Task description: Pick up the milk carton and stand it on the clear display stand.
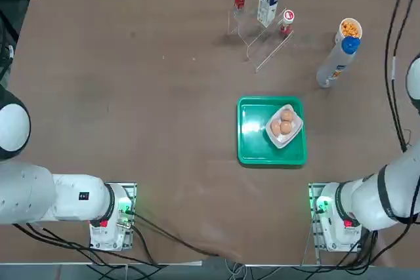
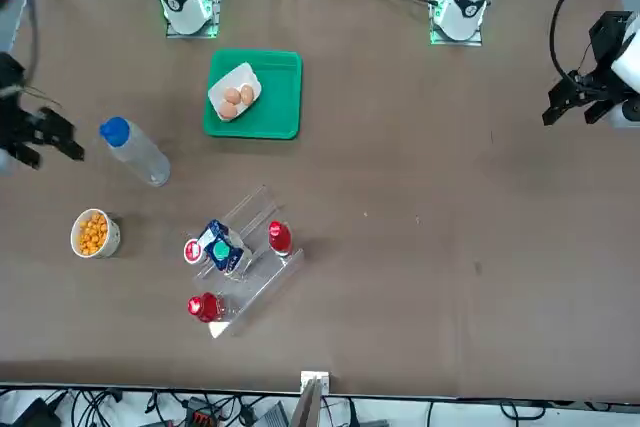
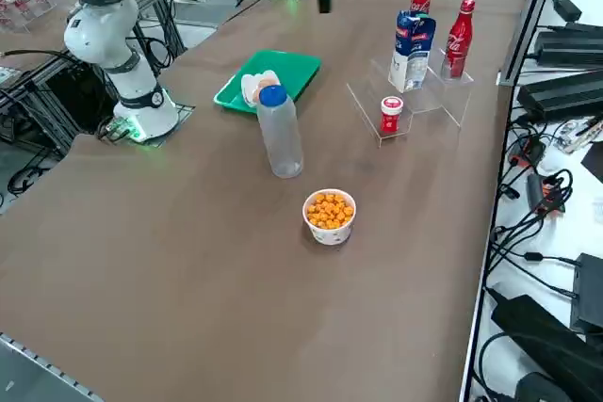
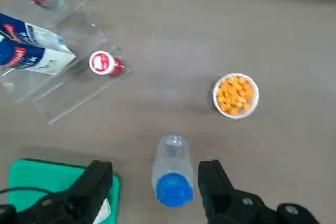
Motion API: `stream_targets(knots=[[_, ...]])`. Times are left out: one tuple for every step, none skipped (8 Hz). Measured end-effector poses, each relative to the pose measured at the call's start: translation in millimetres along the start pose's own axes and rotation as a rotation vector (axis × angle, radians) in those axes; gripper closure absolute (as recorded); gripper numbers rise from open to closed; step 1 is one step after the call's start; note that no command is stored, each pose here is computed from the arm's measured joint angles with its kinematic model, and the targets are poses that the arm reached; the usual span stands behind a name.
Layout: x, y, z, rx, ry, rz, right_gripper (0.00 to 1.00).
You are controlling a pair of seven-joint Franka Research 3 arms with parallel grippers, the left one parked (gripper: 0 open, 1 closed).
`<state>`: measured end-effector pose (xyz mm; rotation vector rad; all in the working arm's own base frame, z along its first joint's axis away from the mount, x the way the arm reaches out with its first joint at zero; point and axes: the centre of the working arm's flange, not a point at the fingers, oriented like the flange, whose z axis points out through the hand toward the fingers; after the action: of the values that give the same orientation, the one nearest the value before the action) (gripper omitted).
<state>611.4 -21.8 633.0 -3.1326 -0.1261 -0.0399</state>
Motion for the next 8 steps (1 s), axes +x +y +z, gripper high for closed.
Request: stream_targets(knots=[[-13,15,-7,-0.004,-0.005,0.021,0.0],[-24,24,-11,-0.012,-0.009,0.032,0.0],[-34,28,-14,-0.009,-0.019,0.038,0.0],[-42,29,-18,0.001,-0.034,0.04,0.0],[-50,29,-24,0.011,-0.044,0.039,0.0],[-59,29,-33,0.02,-0.048,0.039,0.0],[-68,29,-41,0.023,-0.055,0.036,0.0],[-75,25,-45,0.006,-0.075,0.024,0.0]])
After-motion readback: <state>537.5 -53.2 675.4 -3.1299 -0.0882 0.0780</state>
